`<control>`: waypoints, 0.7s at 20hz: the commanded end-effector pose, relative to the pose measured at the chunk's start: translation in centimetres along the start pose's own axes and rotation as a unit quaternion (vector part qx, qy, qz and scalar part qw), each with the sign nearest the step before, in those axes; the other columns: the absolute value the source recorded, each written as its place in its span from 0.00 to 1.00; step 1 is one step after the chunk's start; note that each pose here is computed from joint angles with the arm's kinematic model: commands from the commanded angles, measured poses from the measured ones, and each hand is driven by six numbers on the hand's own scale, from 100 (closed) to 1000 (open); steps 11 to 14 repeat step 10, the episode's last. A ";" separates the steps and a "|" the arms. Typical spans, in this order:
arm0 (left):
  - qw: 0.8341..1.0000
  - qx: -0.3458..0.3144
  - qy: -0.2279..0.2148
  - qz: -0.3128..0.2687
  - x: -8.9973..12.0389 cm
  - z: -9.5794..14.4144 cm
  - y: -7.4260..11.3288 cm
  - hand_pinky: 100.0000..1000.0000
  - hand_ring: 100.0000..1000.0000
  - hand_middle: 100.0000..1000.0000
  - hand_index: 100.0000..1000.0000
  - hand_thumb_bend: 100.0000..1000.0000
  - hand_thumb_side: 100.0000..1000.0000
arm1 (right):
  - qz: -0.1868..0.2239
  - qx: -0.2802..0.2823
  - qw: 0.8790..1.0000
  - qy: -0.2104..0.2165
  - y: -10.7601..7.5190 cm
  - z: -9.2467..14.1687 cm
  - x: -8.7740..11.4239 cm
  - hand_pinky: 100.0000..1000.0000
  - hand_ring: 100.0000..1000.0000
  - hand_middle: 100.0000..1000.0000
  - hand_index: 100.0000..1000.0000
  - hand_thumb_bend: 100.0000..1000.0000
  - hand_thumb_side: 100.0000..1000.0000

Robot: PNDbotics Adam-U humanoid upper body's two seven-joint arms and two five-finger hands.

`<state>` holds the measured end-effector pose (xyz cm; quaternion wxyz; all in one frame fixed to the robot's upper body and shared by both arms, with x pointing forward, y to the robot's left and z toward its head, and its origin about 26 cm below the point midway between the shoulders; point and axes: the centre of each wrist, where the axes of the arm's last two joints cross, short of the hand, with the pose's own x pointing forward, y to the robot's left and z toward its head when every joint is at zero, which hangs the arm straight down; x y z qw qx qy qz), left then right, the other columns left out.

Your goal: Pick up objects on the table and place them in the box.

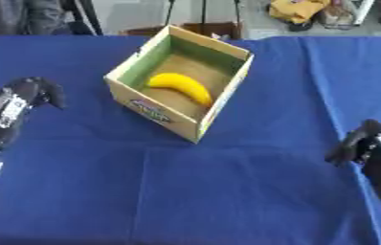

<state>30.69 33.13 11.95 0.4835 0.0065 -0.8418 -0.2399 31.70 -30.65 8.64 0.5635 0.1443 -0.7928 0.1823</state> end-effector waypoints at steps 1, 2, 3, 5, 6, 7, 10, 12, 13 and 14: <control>1.000 -0.004 -0.010 0.010 1.1 -0.2 0.8 0.54 0.47 0.47 0.64 0.13 0.85 | 0.008 0.000 1.000 -0.015 -0.3 -0.2 1.0 0.46 0.31 0.23 0.44 0.00 0.78; 1.000 -0.005 -0.010 0.012 1.1 -0.1 0.7 0.54 0.47 0.47 0.64 0.13 0.85 | 0.008 0.001 1.000 -0.014 -0.2 -0.3 1.0 0.46 0.31 0.23 0.44 0.00 0.78; 1.000 -0.005 -0.009 0.014 1.1 -0.1 0.7 0.53 0.47 0.47 0.64 0.13 0.84 | 0.008 0.002 1.000 -0.014 -0.2 -0.3 1.0 0.46 0.31 0.23 0.44 0.00 0.78; 1.000 -0.006 -0.006 0.017 1.0 0.0 0.6 0.53 0.47 0.47 0.64 0.12 0.84 | 0.007 0.000 1.000 -0.014 -0.2 -0.3 1.0 0.46 0.31 0.23 0.44 0.00 0.78; 1.000 -0.008 -0.005 0.016 0.9 0.0 0.5 0.53 0.47 0.47 0.64 0.12 0.84 | 0.007 0.000 1.000 -0.015 -0.2 -0.3 1.0 0.46 0.31 0.23 0.44 0.00 0.78; 1.000 -0.010 -0.005 0.016 0.9 0.0 0.5 0.53 0.47 0.47 0.64 0.12 0.83 | 0.007 0.000 1.000 -0.016 -0.2 -0.3 1.0 0.46 0.31 0.23 0.44 0.00 0.77; 1.000 -0.010 -0.003 0.020 0.7 0.1 0.3 0.53 0.46 0.46 0.64 0.12 0.84 | 0.006 0.000 1.000 -0.015 -0.2 -0.3 1.0 0.46 0.31 0.23 0.44 0.00 0.78; 1.000 -0.010 -0.003 0.020 0.7 0.1 0.3 0.53 0.46 0.46 0.64 0.12 0.84 | 0.006 0.000 1.000 -0.015 -0.2 -0.3 1.0 0.46 0.31 0.23 0.44 0.00 0.78; 1.000 -0.010 -0.003 0.020 0.7 0.1 0.3 0.53 0.46 0.46 0.64 0.12 0.84 | 0.006 0.000 1.000 -0.015 -0.2 -0.3 1.0 0.46 0.31 0.23 0.44 0.00 0.78; 1.000 -0.010 -0.003 0.020 0.7 0.1 0.3 0.53 0.46 0.46 0.64 0.12 0.84 | 0.006 0.000 1.000 -0.015 -0.2 -0.3 1.0 0.46 0.31 0.23 0.44 0.00 0.78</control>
